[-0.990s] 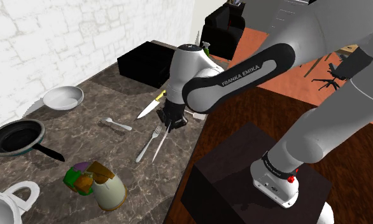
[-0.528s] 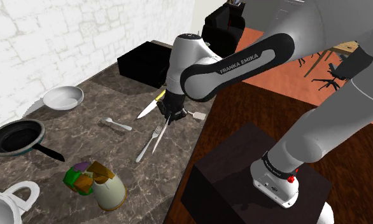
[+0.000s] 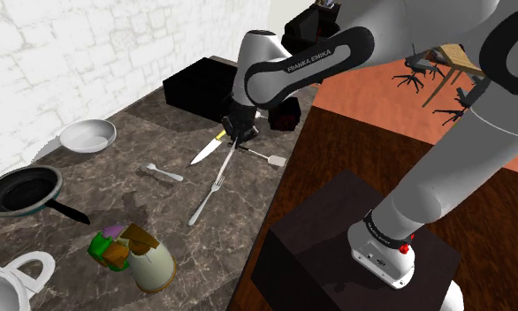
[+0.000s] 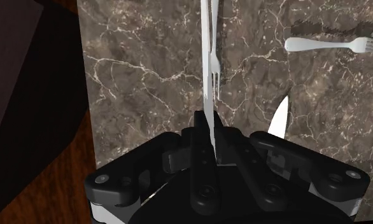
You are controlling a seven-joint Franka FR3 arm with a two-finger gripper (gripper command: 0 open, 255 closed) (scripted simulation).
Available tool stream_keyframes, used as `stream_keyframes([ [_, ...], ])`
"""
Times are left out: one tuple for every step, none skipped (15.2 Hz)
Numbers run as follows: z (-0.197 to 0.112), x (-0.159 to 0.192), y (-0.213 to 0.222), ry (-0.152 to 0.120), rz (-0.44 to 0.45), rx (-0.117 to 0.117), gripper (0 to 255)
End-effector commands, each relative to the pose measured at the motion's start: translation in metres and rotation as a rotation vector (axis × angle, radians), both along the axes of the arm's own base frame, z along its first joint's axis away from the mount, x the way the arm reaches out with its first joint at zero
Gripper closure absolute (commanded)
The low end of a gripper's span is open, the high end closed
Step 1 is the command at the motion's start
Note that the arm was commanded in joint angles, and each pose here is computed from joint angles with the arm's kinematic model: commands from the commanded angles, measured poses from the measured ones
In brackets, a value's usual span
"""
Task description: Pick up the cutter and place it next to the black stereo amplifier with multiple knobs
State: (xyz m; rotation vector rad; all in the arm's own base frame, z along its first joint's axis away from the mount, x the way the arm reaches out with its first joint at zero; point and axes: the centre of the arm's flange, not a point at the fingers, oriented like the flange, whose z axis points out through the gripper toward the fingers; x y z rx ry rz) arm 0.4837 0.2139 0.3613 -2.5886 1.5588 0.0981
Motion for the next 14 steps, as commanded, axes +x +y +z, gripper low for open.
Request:
stream_keyframes([
  [-0.001,0.02,-0.019,0.0,0.001,-0.001,255],
  [-0.001,0.031,-0.027,0.0,0.001,-0.001,255],
  [-0.001,0.041,-0.035,0.0,0.001,-0.001,255],
  [-0.001,0.051,-0.043,0.0,0.001,-0.001,255],
  [-0.001,0.062,-0.051,0.0,0.001,-0.001,255],
  [-0.001,0.072,-0.059,0.0,0.001,-0.001,255],
  [-0.001,0.083,-0.068,0.0,0.001,-0.001,255],
  [-0.001,0.093,-0.076,0.0,0.001,-0.001,255],
  [-0.001,0.103,-0.084,0.0,0.001,-0.001,255],
  [-0.001,0.114,-0.092,0.0,0.001,-0.001,255],
  [-0.001,0.124,-0.1,0.0,0.001,-0.001,255],
  [-0.001,0.134,-0.108,0.0,0.001,-0.001,255],
  [-0.001,0.145,-0.116,0.0,0.001,-0.001,255],
  [-0.001,0.155,-0.125,0.0,0.001,-0.001,255],
])
